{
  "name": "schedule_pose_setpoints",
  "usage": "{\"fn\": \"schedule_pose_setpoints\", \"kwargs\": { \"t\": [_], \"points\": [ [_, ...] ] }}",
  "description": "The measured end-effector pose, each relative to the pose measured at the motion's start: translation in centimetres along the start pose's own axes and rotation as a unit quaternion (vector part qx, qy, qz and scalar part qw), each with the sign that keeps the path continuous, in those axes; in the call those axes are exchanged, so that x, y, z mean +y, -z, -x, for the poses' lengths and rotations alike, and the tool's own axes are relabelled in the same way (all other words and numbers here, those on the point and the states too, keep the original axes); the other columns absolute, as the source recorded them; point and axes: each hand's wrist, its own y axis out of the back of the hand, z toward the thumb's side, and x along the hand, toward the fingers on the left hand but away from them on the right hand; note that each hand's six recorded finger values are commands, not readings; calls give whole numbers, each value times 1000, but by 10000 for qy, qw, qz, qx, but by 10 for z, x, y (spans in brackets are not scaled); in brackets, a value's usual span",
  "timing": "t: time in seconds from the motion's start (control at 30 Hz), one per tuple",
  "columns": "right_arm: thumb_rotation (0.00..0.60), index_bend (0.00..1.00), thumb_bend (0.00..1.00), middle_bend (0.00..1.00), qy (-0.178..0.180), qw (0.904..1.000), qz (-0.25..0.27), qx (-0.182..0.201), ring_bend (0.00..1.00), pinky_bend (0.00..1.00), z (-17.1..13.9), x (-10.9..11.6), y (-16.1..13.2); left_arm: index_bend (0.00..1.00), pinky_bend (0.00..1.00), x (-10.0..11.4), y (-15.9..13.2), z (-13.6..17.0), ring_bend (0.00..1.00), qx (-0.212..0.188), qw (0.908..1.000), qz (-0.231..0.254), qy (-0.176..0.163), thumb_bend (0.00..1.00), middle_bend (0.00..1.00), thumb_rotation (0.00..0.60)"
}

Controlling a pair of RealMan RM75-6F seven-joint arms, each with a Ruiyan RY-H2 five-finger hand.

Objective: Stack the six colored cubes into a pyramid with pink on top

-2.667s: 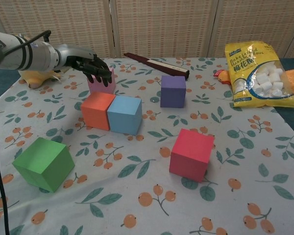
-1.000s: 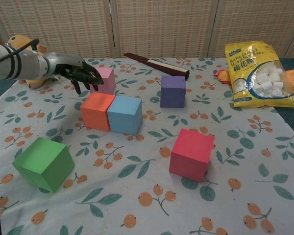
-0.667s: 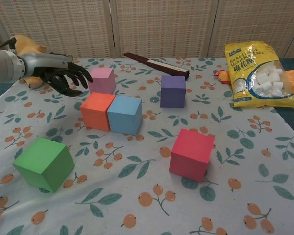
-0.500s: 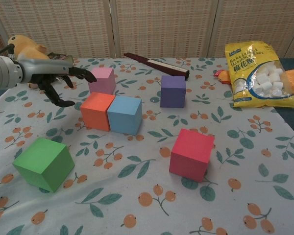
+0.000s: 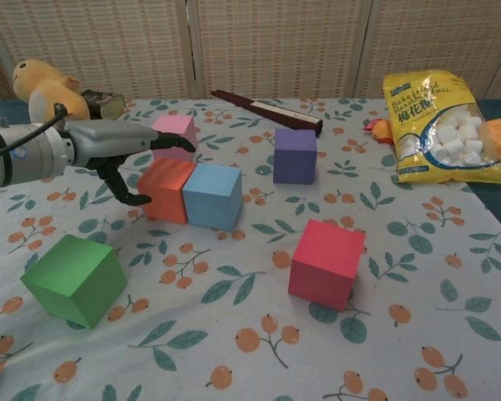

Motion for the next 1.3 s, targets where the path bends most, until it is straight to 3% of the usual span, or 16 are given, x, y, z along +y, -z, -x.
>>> {"fn": "schedule_pose_setpoints", "kwargs": {
  "t": [0.2, 1.3],
  "points": [
    [571, 0, 0, 94, -11, 10000, -3, 3, 28, 149, -1, 0, 0, 0, 46, 0, -8, -8, 0, 30, 9993, -274, -234, 359, 0, 600],
    [571, 0, 0, 94, 28, 9999, 1, -108, 28, 149, -5, 3, 7, 0, 45, 1, -29, -26, 0, -17, 9992, -355, -203, 357, 0, 600]
  ]
}}
